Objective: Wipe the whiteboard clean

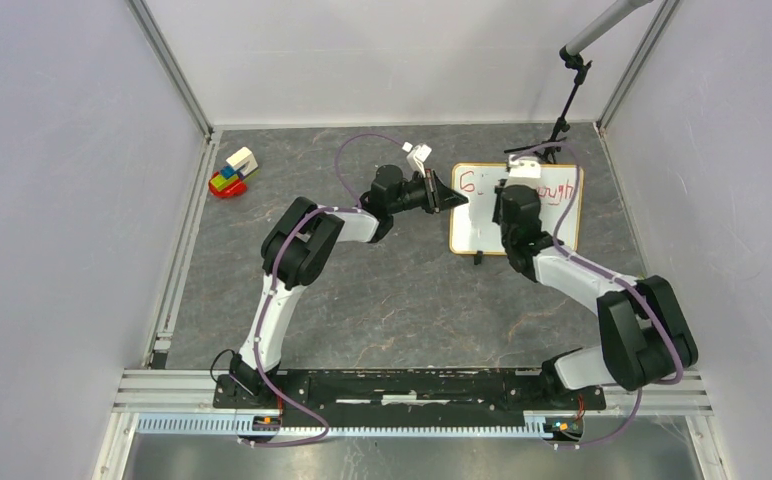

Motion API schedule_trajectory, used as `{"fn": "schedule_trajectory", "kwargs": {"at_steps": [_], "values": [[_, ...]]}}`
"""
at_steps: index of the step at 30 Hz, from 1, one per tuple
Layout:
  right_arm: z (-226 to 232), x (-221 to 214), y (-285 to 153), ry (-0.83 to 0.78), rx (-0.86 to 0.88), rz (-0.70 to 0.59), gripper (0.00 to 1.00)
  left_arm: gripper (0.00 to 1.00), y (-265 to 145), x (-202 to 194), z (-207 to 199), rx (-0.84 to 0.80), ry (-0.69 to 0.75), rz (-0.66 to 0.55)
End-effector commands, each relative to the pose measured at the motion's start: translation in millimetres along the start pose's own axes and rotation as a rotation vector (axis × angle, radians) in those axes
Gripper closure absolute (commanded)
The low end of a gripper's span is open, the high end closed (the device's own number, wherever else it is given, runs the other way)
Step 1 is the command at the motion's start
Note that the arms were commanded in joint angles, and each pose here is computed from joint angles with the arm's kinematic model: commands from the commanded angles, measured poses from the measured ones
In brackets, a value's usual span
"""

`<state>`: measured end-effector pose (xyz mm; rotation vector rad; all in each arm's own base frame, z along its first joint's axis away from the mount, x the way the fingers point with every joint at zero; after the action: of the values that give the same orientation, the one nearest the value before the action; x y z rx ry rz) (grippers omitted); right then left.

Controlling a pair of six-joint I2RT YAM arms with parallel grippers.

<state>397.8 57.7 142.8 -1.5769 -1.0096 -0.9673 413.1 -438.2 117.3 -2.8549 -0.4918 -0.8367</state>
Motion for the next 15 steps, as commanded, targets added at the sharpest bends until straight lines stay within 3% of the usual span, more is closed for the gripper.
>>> {"fn": "schedule_trajectory", "kwargs": {"at_steps": [1, 8, 15], "values": [[46.1, 20.2, -5.0, -0.050, 0.084, -0.038, 0.99, 0.98, 5.4, 2.3, 3.2, 0.071, 0.069, 0.001], [76.9, 31.0, 4.0, -0.026, 0.133, -0.041, 0.98, 0.98, 5.1, 0.5, 4.2, 0.084, 0.080, 0.008], [29.7, 11.3, 13.7, 0.001, 0.041, 0.016, 0.99, 0.98, 4.8, 1.4, 4.5, 0.092, 0.087, 0.008]]}}
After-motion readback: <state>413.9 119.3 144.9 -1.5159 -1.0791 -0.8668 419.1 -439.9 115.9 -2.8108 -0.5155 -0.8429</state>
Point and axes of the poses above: each gripper's point midway between its finger pads, its own y axis out along the fingers, its own z axis along the line the jaws close on, x = y × z, the point moved 1 cm from there along -y, back along the fingers, and after that the axes turned 10 degrees about -y, right-handed, at the moved point
